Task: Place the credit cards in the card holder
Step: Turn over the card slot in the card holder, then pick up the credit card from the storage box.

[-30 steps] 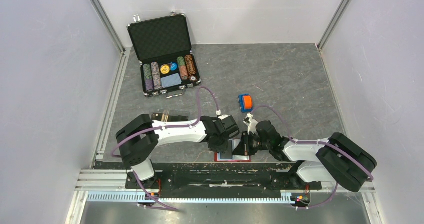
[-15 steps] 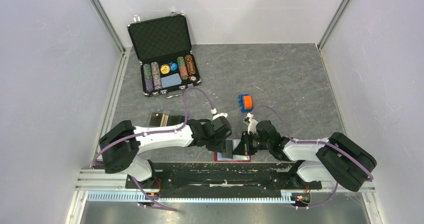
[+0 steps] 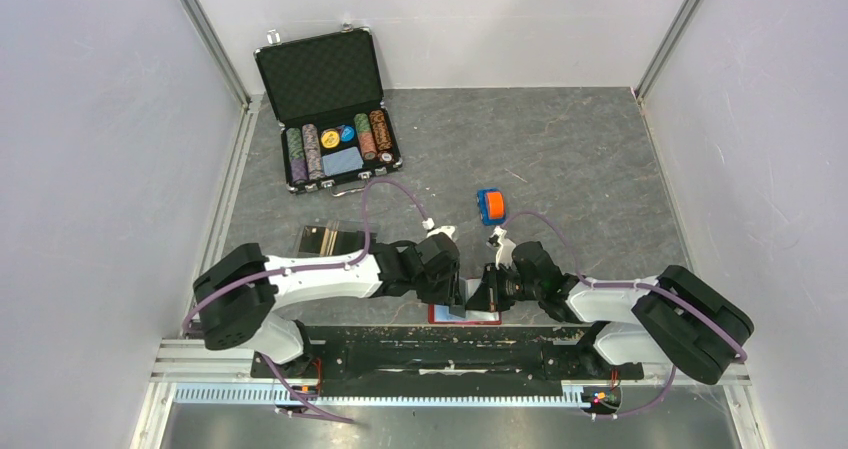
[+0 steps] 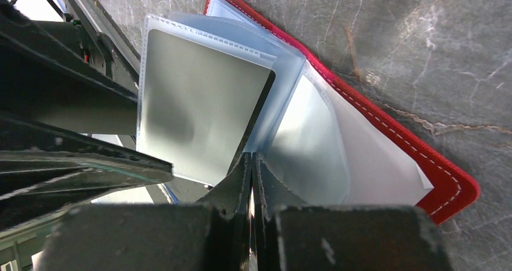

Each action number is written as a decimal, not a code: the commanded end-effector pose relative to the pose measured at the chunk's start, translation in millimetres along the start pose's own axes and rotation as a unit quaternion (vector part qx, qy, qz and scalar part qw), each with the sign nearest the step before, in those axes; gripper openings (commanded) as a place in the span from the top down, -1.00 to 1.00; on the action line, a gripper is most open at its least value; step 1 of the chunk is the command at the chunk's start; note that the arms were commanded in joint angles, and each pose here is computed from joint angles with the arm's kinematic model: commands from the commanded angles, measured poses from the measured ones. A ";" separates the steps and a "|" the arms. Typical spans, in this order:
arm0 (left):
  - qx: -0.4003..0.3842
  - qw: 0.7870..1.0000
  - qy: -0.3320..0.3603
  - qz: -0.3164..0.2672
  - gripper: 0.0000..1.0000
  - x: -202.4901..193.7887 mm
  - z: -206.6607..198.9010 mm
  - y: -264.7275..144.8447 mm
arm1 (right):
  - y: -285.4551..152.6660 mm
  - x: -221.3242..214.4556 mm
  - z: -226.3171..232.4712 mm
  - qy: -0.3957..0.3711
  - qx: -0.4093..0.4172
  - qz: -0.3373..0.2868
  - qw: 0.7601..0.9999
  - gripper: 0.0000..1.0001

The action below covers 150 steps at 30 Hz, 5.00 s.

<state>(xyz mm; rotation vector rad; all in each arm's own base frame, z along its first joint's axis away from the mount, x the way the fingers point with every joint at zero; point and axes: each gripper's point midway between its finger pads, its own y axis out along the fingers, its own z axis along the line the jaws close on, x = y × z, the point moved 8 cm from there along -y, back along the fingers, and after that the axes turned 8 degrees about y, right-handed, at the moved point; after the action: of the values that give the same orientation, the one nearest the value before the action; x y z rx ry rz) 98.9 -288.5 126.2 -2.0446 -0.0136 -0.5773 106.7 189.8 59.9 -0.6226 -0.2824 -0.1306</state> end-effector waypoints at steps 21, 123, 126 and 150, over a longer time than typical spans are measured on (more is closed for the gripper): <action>0.092 0.993 0.042 0.055 0.01 22.6 -4.7 0.8 | -31.0 48.0 46.6 -0.067 0.020 -0.131 0.989 1.00; 0.000 0.991 -0.132 -0.037 -0.17 78.8 140.5 -82.8 | 24.5 95.3 108.6 -0.132 0.048 -0.050 0.989 0.15; 0.016 0.989 -0.147 -0.023 -0.11 75.8 152.5 -75.8 | 31.4 97.3 110.4 -0.121 0.060 -0.050 0.990 -0.01; 0.053 0.991 -0.112 0.050 0.61 73.3 155.6 -17.7 | 79.2 97.9 113.3 -0.088 0.068 -0.007 0.994 0.58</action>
<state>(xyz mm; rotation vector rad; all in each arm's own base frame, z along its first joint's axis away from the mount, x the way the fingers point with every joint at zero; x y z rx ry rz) 216.1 -153.5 103.0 -1.9795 -0.0951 -0.1808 185.0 303.6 119.0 -0.5700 -0.4264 -0.0605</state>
